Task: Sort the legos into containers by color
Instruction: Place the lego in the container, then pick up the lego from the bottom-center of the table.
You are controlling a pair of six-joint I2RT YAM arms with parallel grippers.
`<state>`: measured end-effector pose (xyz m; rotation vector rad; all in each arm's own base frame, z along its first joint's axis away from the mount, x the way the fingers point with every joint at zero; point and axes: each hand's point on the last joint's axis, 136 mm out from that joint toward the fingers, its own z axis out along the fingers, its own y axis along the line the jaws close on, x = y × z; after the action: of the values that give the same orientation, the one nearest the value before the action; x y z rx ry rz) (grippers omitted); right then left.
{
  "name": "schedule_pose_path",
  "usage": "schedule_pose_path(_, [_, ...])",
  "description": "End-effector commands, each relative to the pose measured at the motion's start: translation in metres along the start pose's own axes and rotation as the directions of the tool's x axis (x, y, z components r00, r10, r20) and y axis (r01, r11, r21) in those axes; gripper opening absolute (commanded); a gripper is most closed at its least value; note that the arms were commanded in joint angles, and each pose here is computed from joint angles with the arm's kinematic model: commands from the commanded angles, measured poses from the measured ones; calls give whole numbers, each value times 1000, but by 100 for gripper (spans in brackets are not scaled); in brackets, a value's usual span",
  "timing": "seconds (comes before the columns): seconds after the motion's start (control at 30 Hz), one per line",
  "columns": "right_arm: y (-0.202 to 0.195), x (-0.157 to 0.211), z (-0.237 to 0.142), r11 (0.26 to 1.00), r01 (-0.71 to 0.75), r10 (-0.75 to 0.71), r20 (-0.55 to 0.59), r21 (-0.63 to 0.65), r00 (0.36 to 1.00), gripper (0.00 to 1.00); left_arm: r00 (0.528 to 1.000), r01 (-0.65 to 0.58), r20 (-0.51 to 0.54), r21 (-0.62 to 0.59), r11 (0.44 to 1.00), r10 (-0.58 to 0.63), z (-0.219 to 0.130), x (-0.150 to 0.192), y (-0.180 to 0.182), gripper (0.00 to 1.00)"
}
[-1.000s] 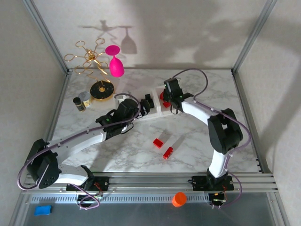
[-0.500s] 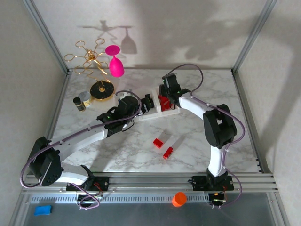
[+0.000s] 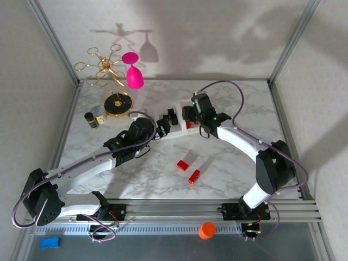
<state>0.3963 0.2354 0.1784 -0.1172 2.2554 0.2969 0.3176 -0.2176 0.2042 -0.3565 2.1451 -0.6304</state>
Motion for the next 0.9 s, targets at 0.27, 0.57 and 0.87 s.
schedule_pose_path(0.27, [25,114,-46,989,62,-92,-225,-136,970,75,998,62,-11,-73,995,-63,-24,21,39,100])
schedule_pose_path(0.57, [53,196,-64,943,187,-277,-339,-274,899,77,995,95,-10,-135,986,-97,-33,35,70,100])
schedule_pose_path(0.87, [52,226,-54,913,292,-386,-373,-286,844,75,995,98,-19,-154,983,-102,-29,42,77,100])
